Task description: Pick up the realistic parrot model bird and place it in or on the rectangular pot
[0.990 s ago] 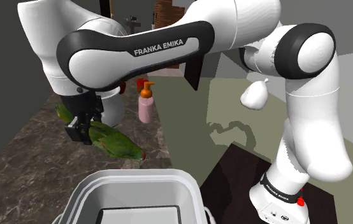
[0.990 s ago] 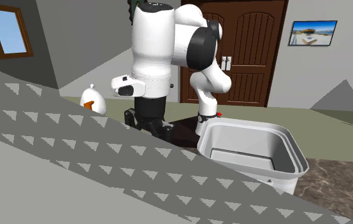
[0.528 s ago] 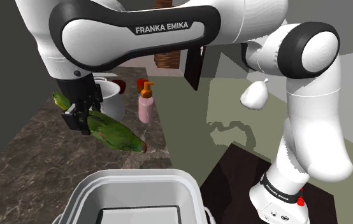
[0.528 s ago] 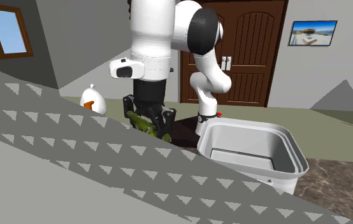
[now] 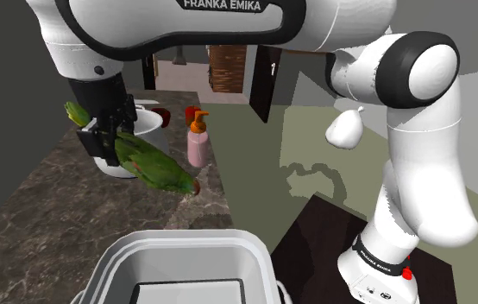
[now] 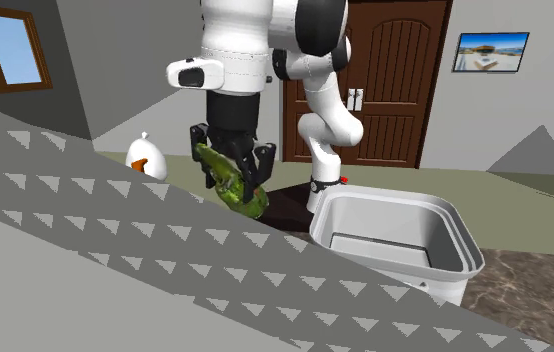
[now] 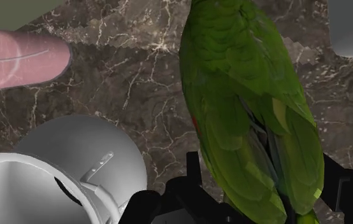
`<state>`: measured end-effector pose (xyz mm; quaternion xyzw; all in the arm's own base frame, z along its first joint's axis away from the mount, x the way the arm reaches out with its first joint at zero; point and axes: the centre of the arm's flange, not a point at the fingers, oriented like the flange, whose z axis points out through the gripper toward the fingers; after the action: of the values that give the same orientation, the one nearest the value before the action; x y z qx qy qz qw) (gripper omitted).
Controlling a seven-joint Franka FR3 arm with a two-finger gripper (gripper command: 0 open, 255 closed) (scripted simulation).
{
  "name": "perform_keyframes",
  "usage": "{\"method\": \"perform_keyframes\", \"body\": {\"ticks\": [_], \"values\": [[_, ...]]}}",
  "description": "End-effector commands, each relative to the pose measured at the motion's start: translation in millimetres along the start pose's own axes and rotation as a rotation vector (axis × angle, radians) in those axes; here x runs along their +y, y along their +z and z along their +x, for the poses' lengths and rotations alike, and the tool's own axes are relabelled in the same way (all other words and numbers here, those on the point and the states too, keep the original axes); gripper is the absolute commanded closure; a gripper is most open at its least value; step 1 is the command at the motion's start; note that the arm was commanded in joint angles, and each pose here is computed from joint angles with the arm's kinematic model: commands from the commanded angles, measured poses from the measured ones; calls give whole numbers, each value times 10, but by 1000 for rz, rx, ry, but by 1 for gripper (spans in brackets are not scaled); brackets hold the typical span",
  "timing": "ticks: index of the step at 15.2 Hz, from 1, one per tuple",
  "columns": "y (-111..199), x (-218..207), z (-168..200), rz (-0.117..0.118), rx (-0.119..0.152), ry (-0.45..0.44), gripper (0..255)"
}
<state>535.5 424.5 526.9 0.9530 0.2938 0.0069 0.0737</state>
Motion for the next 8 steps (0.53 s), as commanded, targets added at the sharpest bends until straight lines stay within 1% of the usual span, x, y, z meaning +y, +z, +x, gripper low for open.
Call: {"method": "perform_keyframes", "body": {"ticks": [1, 8], "values": [[-92, 12, 9, 0, 0, 0, 255], [-137, -767, -486, 0, 0, 0, 255]]}}
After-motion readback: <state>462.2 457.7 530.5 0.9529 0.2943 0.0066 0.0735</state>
